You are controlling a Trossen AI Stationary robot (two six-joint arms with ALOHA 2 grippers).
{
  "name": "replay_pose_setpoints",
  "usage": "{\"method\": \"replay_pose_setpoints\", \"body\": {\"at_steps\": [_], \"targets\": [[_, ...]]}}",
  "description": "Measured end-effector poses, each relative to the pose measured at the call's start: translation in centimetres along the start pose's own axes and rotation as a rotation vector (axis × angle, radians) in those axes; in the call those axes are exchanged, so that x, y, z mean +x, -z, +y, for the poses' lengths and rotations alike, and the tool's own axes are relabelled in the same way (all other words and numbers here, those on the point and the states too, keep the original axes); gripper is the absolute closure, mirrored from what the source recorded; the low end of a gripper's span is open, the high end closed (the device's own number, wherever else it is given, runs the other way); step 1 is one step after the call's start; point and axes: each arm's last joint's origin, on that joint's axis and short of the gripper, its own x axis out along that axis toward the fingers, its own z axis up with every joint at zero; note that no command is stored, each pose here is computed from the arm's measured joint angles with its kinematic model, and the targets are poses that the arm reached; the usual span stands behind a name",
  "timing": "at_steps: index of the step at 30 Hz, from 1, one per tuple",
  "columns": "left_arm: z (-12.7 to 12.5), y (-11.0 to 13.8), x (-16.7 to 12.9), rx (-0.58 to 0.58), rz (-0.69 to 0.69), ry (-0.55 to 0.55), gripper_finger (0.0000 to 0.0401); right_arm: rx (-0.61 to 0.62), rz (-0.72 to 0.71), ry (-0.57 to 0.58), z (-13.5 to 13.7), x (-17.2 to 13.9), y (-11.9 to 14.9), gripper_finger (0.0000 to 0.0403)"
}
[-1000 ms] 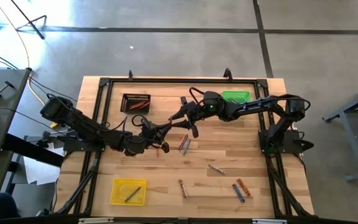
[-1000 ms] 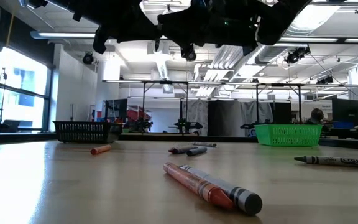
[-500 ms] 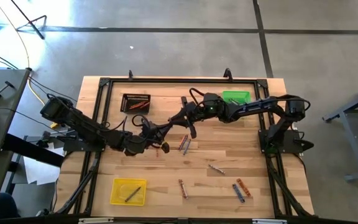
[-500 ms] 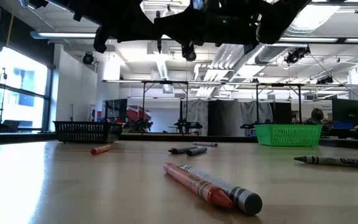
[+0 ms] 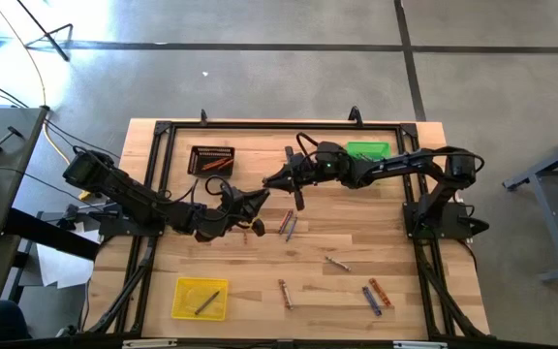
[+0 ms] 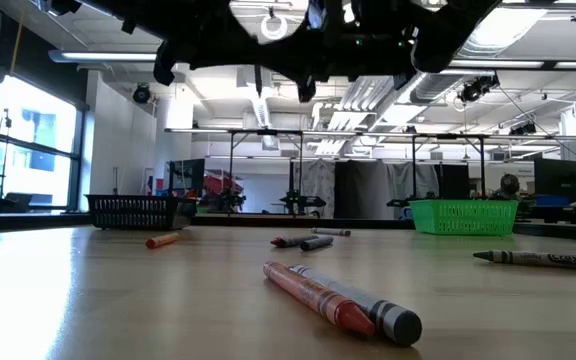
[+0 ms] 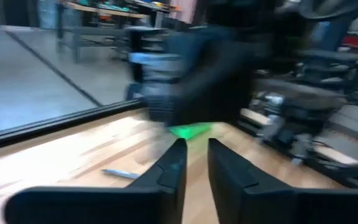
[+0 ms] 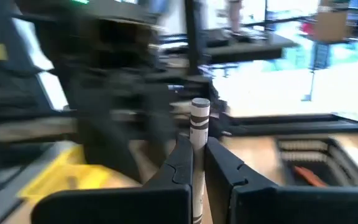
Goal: Sort crayons
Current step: Put the gray crayon into the green bin
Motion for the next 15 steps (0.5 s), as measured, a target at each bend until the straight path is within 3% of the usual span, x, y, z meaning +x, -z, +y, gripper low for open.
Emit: {"method": "replay_pose_setpoints", "body": {"at_steps": [6, 15], "targets": [[-0.1, 0.0, 0.0, 0.036, 0.013, 0.032, 0.0289, -0.058, 0.109, 0.207, -1.6, -0.7, 0.9, 0.0401], [-0.1, 0.2, 0.0, 0.051, 0.023, 0.031, 0.0273, -0.169, 0.601, 0.870, -5.2, -7.2, 0.9, 0.0402]]}}
